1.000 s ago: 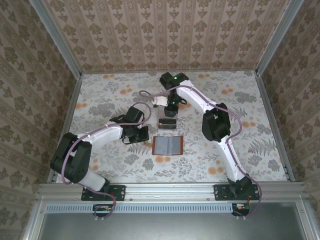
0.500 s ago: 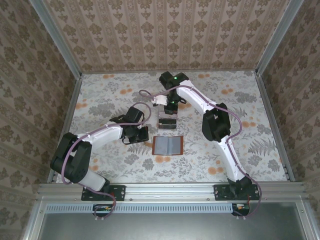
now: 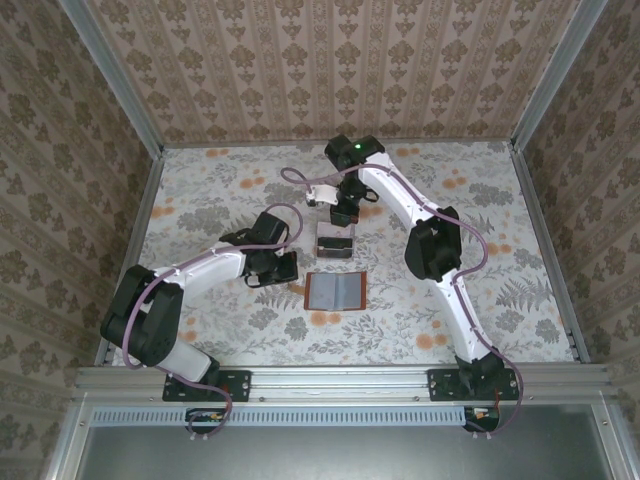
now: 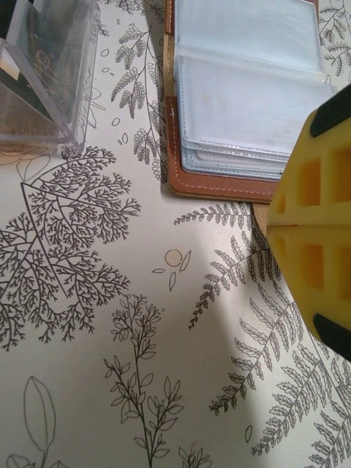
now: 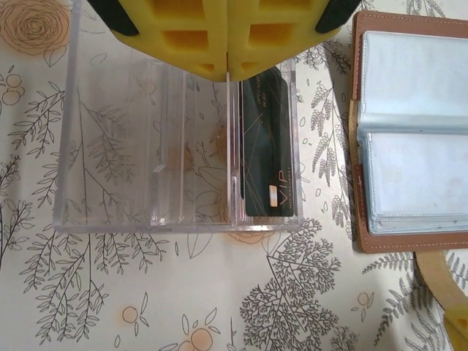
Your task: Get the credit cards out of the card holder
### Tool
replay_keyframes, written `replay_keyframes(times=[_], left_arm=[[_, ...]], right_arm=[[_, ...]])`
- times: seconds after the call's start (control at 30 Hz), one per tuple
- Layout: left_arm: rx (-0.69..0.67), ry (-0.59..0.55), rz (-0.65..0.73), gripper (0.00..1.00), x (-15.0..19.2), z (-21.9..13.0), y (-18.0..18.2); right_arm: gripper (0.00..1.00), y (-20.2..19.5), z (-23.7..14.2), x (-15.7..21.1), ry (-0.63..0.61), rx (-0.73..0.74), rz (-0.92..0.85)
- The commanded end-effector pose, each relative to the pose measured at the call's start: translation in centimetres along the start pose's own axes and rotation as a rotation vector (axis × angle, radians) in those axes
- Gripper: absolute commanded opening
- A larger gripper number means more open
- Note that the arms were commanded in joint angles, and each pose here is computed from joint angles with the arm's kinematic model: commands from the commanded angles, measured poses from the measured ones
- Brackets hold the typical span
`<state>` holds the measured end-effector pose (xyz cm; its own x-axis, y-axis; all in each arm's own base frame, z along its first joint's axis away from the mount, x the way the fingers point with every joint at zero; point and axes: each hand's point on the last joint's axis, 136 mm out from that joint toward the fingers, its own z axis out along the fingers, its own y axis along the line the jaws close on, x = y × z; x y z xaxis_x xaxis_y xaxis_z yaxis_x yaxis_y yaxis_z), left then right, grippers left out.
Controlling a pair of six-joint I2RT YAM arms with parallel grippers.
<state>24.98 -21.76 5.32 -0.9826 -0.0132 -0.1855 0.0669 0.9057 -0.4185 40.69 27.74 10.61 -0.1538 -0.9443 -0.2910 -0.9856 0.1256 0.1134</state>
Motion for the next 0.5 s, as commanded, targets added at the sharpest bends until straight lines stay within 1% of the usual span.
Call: replay_keyframes(times=[0.0, 0.07, 0.13, 0.2, 0.3, 0.47], left_arm=[[-0.015, 0.012, 0.024, 0.03, -0.2, 0.1, -0.2], [-0.017, 0.016, 0.025, 0.03, -0.2, 0.2, -0.3], [-0.018, 0.019, 0.025, 0.03, -0.2, 0.4, -0.3], [-0.021, 0.026, 0.022, 0.03, -0.1, 0.6, -0.2], [-0.023, 0.025, 0.023, 0.03, -0.2, 0.6, -0.2], [-0.021, 0.02, 0.022, 0.03, -0.5, 0.5, -0.4]], right_arm=[[0.0, 1.4, 1.2, 0.8, 0.012, -0.111, 0.013], [0.06, 1.0, 1.9, 1.2, 0.028, -0.108, 0.022], [0.08, 0.8, 2.3, 1.4, 0.037, -0.108, 0.026], [0.19, 0.3, 2.6, 1.5, 0.043, -0.094, 0.032], [0.26, -0.8, 2.2, 1.4, 0.046, -0.032, 0.045], [0.27, -1.8, 0.5, 0.8, 0.012, 0.037, 0.035]])
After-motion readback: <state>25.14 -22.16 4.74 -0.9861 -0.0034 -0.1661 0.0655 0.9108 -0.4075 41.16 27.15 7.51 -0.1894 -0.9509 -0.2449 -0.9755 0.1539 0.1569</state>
